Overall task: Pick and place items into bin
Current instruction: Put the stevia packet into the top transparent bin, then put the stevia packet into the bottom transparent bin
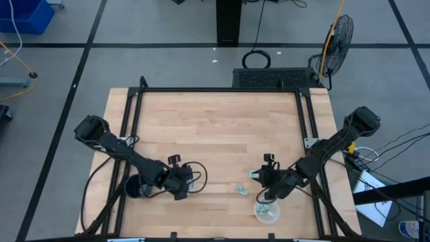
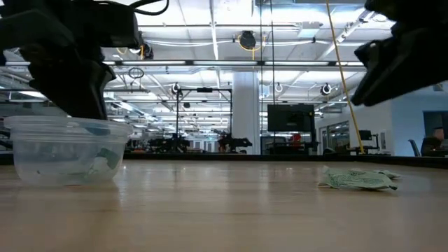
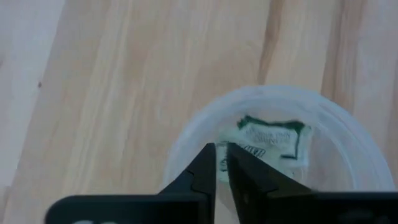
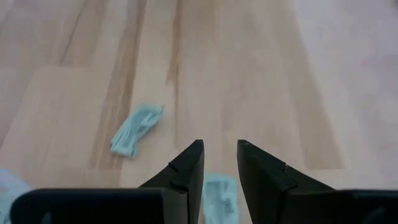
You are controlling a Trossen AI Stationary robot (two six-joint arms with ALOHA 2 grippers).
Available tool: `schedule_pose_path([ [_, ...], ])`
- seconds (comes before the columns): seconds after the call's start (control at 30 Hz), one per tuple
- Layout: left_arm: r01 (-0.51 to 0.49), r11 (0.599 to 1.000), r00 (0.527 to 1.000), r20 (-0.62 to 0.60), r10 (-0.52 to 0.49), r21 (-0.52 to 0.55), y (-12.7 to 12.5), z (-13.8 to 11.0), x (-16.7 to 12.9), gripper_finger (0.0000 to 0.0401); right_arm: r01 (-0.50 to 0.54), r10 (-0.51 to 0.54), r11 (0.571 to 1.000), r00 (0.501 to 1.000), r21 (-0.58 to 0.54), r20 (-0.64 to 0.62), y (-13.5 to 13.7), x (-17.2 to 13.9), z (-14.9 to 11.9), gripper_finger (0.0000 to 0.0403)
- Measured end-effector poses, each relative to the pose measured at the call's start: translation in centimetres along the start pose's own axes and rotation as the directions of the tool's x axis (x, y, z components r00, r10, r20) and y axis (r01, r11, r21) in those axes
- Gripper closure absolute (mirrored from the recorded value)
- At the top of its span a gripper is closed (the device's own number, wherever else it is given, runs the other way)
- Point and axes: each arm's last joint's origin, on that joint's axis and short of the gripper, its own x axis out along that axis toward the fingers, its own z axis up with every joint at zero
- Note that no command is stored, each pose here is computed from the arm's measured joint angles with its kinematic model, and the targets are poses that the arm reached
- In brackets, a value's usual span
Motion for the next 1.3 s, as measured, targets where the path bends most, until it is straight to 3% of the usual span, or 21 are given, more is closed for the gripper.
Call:
schedule_pose_path([
  [0.27, 0.003, 0.999, 1.000, 0.003, -0.003, 0.036, -0.1, 0.3, -0.2, 0.0296, 0.006, -0.006, 1.000, 0.998, -0.003, -0.067, -0.3, 1.6, -0.4, 0.0271],
  [0.53, 0.016, 0.995, 0.999, 0.037, -0.020, 0.100, -1.0, 3.6, -3.6, 0.0288, -0.020, 0.021, 1.000, 0.980, 0.009, -0.198, -0.4, 3.4, -1.6, 0.0237],
  [0.77, -0.020, 0.989, 0.987, 0.162, -0.004, 0.148, -1.5, 6.3, -6.4, 0.0288, -0.028, 0.032, 0.999, 0.957, 0.020, -0.288, -0.9, 5.3, -2.4, 0.0253],
  [1.07, -0.021, 0.992, 0.987, 0.159, 0.001, 0.122, -1.4, 6.2, -6.3, 0.0288, -0.027, 0.030, 1.000, 0.950, 0.015, -0.312, -0.9, 5.8, -2.9, 0.0279],
  [1.3, -0.017, 0.993, 0.988, 0.157, -0.002, 0.120, -1.4, 6.2, -6.3, 0.0288, -0.034, 0.027, 0.999, 0.944, -0.015, -0.330, -1.2, 5.7, -3.8, 0.0346],
])
